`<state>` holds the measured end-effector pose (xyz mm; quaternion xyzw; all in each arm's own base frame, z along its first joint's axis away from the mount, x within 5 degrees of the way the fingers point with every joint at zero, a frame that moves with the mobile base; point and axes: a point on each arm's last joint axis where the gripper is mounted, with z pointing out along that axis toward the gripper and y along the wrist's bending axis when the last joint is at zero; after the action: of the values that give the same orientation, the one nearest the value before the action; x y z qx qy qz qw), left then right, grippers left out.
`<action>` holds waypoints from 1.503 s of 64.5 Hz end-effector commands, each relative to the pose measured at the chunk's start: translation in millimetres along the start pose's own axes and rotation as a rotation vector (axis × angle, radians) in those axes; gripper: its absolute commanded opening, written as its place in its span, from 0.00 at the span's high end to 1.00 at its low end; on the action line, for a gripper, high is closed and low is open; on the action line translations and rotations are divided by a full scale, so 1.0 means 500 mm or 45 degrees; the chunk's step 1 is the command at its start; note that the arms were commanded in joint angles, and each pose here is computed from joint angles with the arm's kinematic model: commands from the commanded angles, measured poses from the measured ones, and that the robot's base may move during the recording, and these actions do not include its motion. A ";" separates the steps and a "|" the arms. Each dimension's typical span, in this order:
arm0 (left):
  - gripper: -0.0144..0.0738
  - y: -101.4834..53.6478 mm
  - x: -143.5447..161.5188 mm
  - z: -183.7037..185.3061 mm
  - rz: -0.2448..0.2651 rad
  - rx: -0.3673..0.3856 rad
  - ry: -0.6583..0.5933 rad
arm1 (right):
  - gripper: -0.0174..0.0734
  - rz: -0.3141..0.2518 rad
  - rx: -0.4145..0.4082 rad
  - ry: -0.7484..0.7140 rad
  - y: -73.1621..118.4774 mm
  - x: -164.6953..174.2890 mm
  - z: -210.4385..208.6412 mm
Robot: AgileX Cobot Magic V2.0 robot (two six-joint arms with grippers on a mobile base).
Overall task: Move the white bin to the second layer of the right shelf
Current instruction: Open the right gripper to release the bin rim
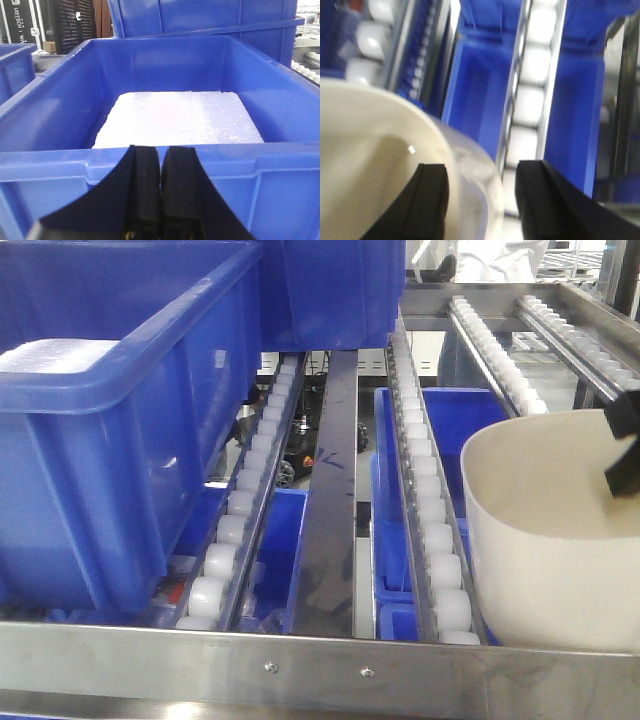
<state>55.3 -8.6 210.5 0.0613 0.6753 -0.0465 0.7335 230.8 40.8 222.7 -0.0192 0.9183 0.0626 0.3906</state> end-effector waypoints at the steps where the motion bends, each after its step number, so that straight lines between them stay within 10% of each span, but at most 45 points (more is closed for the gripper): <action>1: 0.74 0.001 0.005 -0.001 -0.016 -0.010 -0.085 | 0.35 0.002 -0.022 -0.237 0.005 -0.060 -0.039; 29: 0.74 0.001 0.005 -0.001 -0.016 -0.010 -0.085 | 0.38 0.000 -0.070 -0.608 0.011 -0.098 -0.190; 40: 0.74 0.001 0.005 -0.001 -0.016 -0.010 -0.085 | 0.77 0.004 -0.088 -0.826 0.008 -0.090 -0.287; 97: 0.74 0.001 0.005 -0.001 -0.016 -0.010 -0.085 | 0.75 0.057 0.035 -1.018 -0.026 -0.003 -0.364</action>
<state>55.3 -8.6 210.5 0.0613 0.6753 -0.0465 0.7335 103.8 5.0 329.9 0.0324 0.7351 0.0631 0.6742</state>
